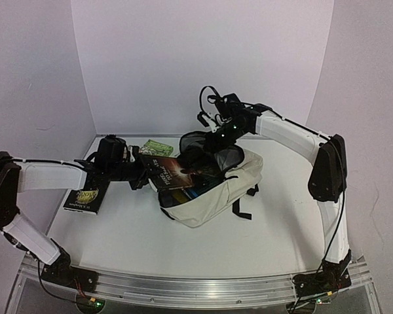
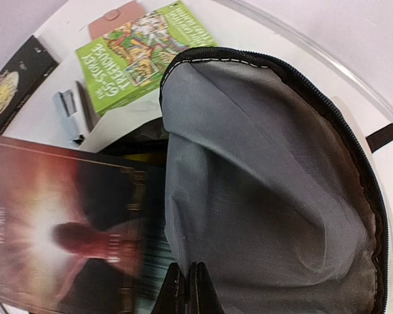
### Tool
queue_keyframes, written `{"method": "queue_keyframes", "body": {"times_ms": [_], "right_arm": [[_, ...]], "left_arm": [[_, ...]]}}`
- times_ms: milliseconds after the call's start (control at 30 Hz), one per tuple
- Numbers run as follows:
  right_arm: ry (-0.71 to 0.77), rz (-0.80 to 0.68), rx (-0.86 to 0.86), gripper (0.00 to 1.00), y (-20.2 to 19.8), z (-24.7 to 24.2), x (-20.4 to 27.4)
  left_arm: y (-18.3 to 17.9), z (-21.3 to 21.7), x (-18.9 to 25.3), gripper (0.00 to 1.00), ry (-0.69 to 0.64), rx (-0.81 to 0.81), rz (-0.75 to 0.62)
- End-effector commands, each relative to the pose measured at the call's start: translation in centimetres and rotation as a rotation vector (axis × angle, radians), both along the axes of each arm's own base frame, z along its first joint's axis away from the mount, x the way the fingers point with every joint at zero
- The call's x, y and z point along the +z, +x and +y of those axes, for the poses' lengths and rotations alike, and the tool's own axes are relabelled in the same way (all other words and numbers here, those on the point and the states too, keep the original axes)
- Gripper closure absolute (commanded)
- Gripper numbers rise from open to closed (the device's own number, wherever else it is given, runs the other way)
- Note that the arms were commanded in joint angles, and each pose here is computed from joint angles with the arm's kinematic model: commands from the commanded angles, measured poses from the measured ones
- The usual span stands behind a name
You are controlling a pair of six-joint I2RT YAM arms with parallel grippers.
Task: Pack the student bag
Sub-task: Place the book in the student bag.
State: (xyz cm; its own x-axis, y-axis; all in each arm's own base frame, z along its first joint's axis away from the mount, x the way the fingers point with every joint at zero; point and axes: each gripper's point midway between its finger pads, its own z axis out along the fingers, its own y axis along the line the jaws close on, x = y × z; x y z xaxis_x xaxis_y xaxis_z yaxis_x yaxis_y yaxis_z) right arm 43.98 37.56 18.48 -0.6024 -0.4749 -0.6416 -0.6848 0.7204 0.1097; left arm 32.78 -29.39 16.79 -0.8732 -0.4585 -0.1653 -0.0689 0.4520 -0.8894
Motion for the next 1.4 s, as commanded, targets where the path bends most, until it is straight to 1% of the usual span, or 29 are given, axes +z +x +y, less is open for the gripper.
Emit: {"method": "queue_keyframes", "body": {"times_ms": [0,200,267,333,400,500,633,733,767,833,900,1000,1067,1233,1300,1367], "right_arm": [[0.194,-0.055,0.046,1.00,-1.3,2.4,7.2],[0.227,-0.032,0.045,1.00,-1.7,2.7,7.6],[0.228,-0.030,0.043,1.00,-1.7,2.7,7.5],[0.230,-0.032,0.043,1.00,-1.7,2.7,7.6],[0.237,-0.034,0.043,1.00,-1.6,2.8,7.7],[0.237,-0.040,0.038,1.00,-1.3,2.9,7.8],[0.226,-0.038,0.019,1.00,-0.8,2.0,7.4],[0.217,-0.031,-0.005,1.00,-0.1,0.9,7.0],[0.217,-0.030,-0.011,1.00,0.1,0.5,7.0],[0.216,-0.026,-0.017,1.00,0.3,0.1,6.9],[0.215,-0.023,-0.019,1.00,0.3,-0.2,6.7],[0.216,-0.015,-0.014,1.00,0.2,-0.2,6.6],[0.218,-0.010,-0.012,1.00,0.1,-0.2,6.5],[0.219,0.001,-0.020,1.00,0.3,-0.9,6.3],[0.215,0.004,-0.039,1.00,0.7,-2.0,6.2],[0.199,0.005,-0.061,1.00,1.0,-3.4,5.9]], "left_arm": [[3.0,-3.1,5.4,1.00,-0.162,-0.051,-0.163],[5.7,-6.2,4.7,1.00,-0.206,-0.075,-0.177],[6.6,-7.3,3.8,1.00,-0.218,-0.077,-0.169],[7.6,-8.5,3.1,0.97,-0.230,-0.077,-0.167],[8.4,-10.1,2.6,0.91,-0.236,-0.089,-0.173],[9.4,-12.0,2.0,0.72,-0.233,-0.102,-0.157],[9.1,-11.1,1.3,0.51,-0.157,-0.063,-0.103],[7.5,-9.5,1.0,0.42,-0.043,-0.049,-0.066],[6.8,-8.8,0.7,0.41,0.006,-0.046,-0.050],[5.6,-7.8,0.7,0.40,0.062,-0.042,-0.029],[4.6,-7.1,-0.2,0.40,0.105,-0.045,0.010],[4.0,-7.2,-1.4,0.47,0.117,-0.067,0.041],[4.4,-8.1,-2.2,0.58,0.111,-0.091,0.052],[6.7,-11.9,-3.8,0.82,0.082,-0.187,0.052],[7.7,-13.5,-3.8,0.90,0.071,-0.223,0.034],[8.5,-14.9,-3.9,0.93,0.070,-0.253,0.020]]}}
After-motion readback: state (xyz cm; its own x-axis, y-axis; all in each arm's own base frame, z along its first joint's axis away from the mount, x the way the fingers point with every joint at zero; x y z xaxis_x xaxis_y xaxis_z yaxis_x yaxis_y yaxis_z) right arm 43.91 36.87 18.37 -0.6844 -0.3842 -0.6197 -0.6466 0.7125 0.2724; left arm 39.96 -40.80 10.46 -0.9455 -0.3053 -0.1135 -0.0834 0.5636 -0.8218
